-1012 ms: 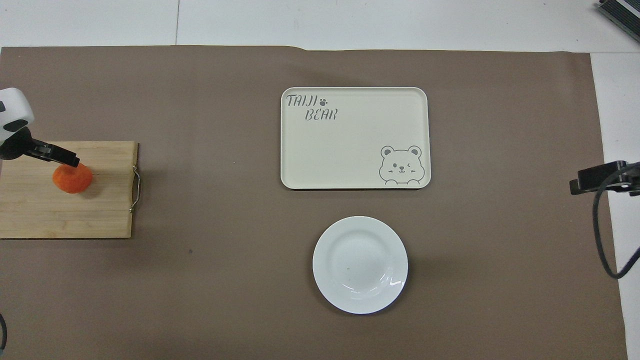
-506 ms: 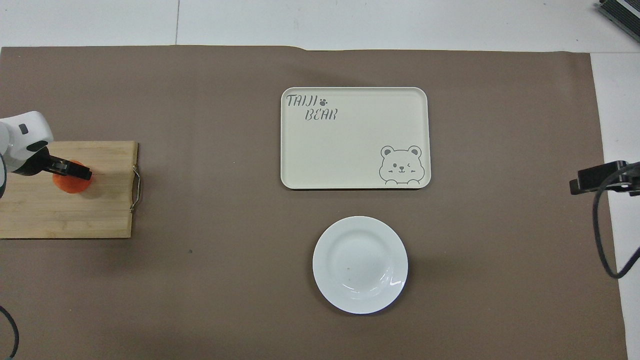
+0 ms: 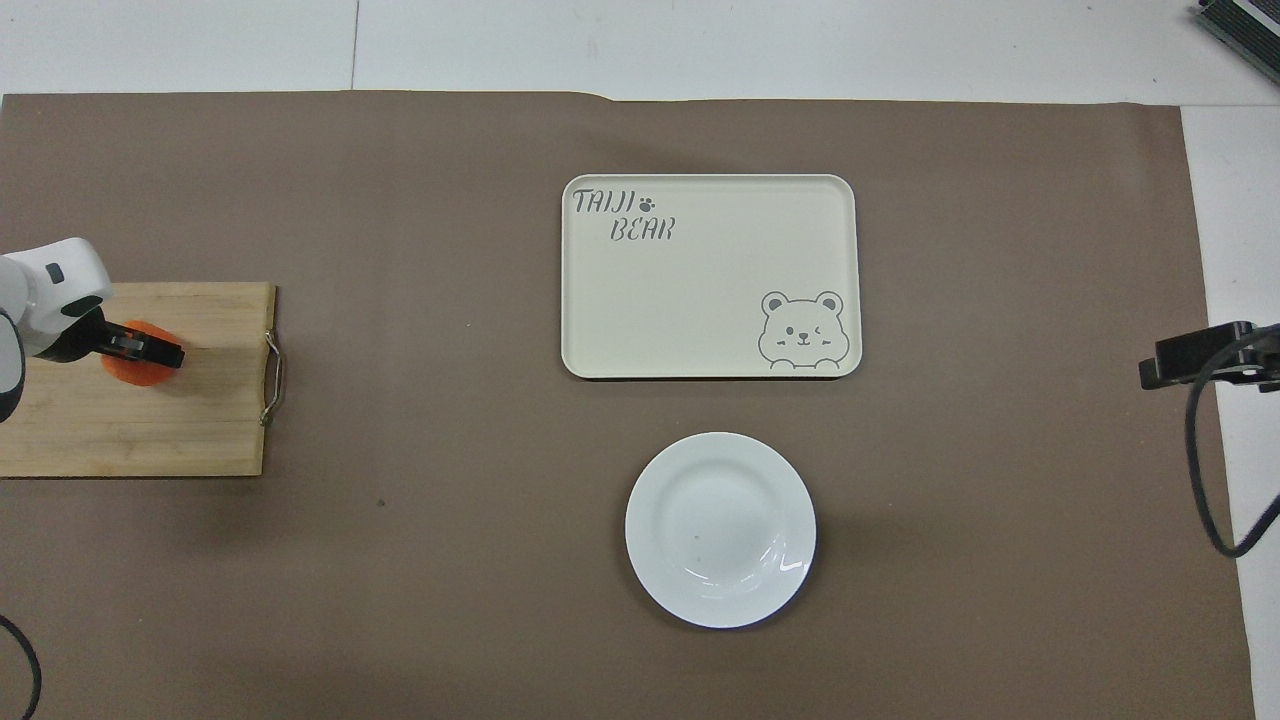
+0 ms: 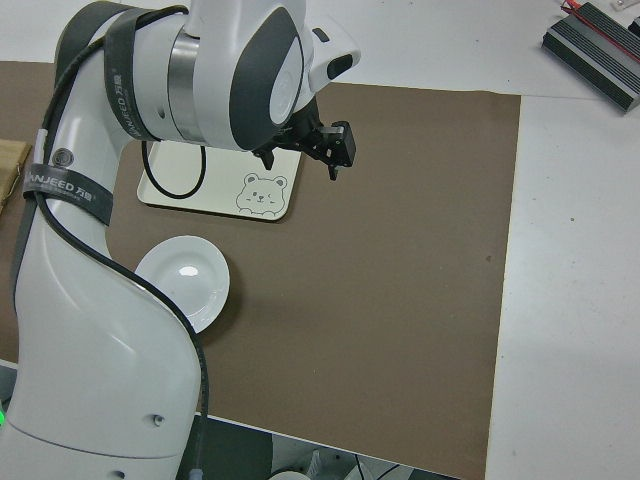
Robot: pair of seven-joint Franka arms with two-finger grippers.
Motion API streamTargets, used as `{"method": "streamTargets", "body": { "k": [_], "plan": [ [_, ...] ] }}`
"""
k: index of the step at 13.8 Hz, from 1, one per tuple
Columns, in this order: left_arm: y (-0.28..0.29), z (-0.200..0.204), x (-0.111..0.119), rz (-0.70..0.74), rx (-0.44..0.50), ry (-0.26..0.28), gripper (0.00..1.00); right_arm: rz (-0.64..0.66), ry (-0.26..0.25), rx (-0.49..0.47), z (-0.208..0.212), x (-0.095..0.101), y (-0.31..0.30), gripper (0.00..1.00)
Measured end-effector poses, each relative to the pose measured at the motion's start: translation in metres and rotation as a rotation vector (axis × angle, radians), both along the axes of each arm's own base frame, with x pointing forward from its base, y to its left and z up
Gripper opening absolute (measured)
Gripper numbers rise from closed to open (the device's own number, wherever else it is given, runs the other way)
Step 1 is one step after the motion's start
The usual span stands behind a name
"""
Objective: Place orange and plate with both arms
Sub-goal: 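Lower the left gripper onto the orange and close it, then lift the orange with the left gripper and carry it toward the plate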
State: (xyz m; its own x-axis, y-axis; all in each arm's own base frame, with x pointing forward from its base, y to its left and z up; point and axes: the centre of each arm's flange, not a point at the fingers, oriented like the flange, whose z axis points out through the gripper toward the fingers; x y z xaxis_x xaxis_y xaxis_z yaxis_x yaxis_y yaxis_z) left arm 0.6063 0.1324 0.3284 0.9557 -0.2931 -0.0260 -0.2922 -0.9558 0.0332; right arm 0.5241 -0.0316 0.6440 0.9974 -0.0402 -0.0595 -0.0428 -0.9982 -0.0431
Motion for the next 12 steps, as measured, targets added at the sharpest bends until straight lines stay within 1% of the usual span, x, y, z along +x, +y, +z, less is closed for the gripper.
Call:
{"method": "streamTargets", "body": {
  "k": [2, 4, 5, 6, 8, 9, 12],
  "plan": [
    [0.0, 0.007, 0.003, 0.009, 0.0, -0.001, 0.79, 0.0, 0.0, 0.0, 0.0, 0.0, 0.0, 1.0],
    [-0.001, 0.029, 0.01, 0.038, 0.001, -0.002, 0.79, 0.002, -0.002, -0.001, 0.0, 0.0, 0.001, 1.0],
    [-0.002, 0.044, 0.014, 0.063, 0.002, -0.007, 0.79, 0.004, -0.012, -0.002, 0.001, 0.001, 0.002, 1.0],
    [-0.004, 0.061, 0.017, 0.092, 0.004, -0.017, 0.79, 0.005, -0.034, -0.004, 0.003, 0.004, 0.003, 1.0],
    [-0.009, 0.09, 0.02, 0.136, 0.009, -0.043, 0.79, 0.003, -0.076, -0.015, 0.007, 0.008, 0.002, 1.0],
    [-0.014, 0.106, 0.019, 0.161, 0.01, -0.051, 0.79, 0.003, -0.087, -0.025, 0.008, 0.01, 0.001, 1.0],
    [-0.034, 0.157, 0.012, 0.197, 0.012, -0.04, 0.79, 0.003, -0.092, -0.03, 0.008, 0.01, 0.0, 1.0]
  ]
}}
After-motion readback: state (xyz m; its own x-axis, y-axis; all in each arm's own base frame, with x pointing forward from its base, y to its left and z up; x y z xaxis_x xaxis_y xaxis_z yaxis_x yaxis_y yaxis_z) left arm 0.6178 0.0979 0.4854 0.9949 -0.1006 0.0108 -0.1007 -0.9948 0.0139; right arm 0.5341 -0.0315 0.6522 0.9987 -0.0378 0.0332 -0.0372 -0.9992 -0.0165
